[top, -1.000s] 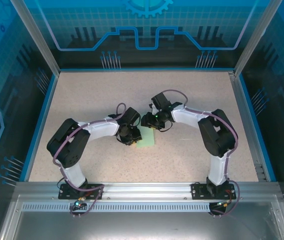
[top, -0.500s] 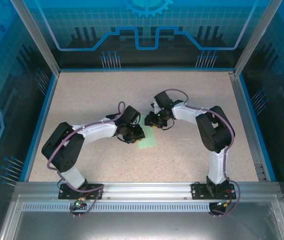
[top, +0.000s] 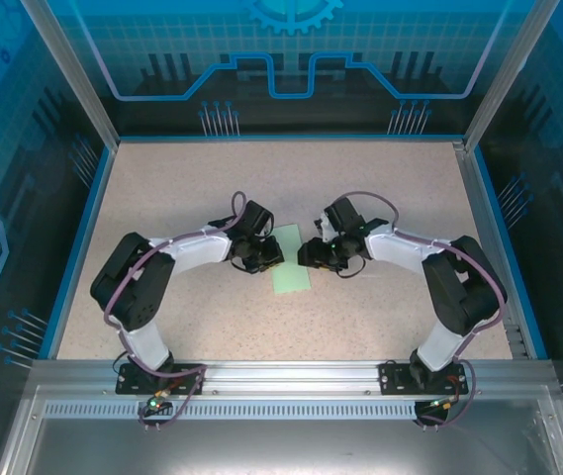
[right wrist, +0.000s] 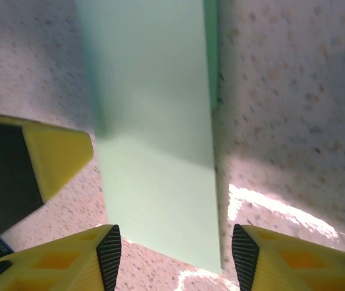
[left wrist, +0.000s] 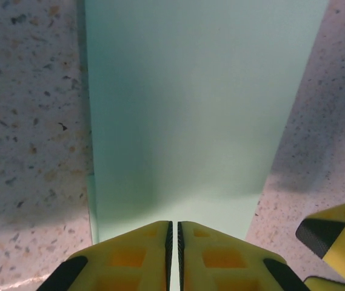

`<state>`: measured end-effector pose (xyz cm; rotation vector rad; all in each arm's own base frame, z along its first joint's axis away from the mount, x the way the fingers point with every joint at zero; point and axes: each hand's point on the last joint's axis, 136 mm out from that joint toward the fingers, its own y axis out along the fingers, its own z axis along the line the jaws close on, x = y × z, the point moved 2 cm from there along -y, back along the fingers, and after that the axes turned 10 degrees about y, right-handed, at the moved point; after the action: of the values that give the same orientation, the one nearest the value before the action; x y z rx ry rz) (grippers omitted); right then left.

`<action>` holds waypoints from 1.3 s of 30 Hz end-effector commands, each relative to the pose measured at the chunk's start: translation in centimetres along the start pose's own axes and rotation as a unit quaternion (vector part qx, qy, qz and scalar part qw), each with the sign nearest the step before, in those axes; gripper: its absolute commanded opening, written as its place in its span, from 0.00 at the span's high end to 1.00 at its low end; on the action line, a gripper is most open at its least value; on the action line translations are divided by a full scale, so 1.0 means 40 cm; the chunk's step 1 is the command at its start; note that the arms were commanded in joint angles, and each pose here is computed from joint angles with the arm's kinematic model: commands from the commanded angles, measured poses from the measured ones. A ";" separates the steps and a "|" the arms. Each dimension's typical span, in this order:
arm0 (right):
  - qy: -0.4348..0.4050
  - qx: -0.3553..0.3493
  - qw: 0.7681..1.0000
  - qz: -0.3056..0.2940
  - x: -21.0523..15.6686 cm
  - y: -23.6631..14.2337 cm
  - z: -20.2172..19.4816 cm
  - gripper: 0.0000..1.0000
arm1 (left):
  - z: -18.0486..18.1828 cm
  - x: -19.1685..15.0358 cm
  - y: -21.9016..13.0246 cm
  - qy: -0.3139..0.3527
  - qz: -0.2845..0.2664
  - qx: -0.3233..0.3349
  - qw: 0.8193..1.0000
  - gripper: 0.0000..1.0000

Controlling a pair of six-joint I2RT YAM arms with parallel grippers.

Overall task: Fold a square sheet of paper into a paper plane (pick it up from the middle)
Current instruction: Rotate the paper at the center of the table, then third fold the triangle at the center of the table.

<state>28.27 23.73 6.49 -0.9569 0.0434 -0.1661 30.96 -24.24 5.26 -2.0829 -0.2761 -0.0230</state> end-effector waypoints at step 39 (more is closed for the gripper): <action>0.068 0.052 0.993 0.080 -0.115 0.038 0.008 0.65 | 0.080 -0.052 0.064 -0.029 0.066 0.057 0.996 0.87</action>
<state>24.31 25.03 4.05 -0.8728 0.2345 -0.0868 30.79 -24.10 3.05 -2.0467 -0.2322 0.0445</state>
